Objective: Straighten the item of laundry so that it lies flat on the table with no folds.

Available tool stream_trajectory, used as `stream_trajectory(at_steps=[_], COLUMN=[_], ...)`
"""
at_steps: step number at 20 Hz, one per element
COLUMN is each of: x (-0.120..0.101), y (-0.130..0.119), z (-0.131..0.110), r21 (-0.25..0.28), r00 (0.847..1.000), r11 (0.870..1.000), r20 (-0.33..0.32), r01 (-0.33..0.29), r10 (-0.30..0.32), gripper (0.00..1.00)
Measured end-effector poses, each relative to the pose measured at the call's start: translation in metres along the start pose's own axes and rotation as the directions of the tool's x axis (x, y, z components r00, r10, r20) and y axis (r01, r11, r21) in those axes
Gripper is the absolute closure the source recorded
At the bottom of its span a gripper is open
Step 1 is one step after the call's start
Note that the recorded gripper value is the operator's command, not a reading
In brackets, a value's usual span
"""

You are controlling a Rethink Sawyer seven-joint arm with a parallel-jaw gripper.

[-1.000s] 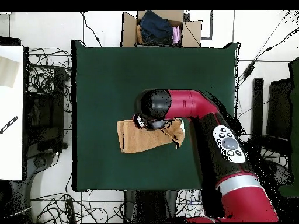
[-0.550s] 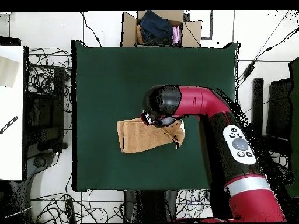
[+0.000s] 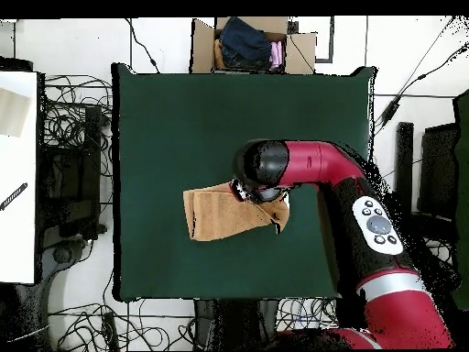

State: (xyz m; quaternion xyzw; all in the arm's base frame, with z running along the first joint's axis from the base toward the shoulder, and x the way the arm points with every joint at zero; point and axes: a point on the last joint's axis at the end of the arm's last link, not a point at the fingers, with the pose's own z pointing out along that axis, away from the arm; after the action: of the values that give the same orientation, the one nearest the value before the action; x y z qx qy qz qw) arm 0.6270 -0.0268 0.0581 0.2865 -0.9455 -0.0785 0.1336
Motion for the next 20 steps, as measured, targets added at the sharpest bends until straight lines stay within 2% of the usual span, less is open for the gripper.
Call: stream_trajectory(at_steps=[6, 20], x=[0.001, -0.006], y=[0.003, 0.011], z=[0.027, 0.077], r21=[-0.011, 0.001], r00=[1.0, 0.998], r11=[1.0, 0.998], r20=[-0.014, 0.039], r01=[0.02, 0.055], r10=[-0.02, -0.055], gripper=[0.0, 0.0])
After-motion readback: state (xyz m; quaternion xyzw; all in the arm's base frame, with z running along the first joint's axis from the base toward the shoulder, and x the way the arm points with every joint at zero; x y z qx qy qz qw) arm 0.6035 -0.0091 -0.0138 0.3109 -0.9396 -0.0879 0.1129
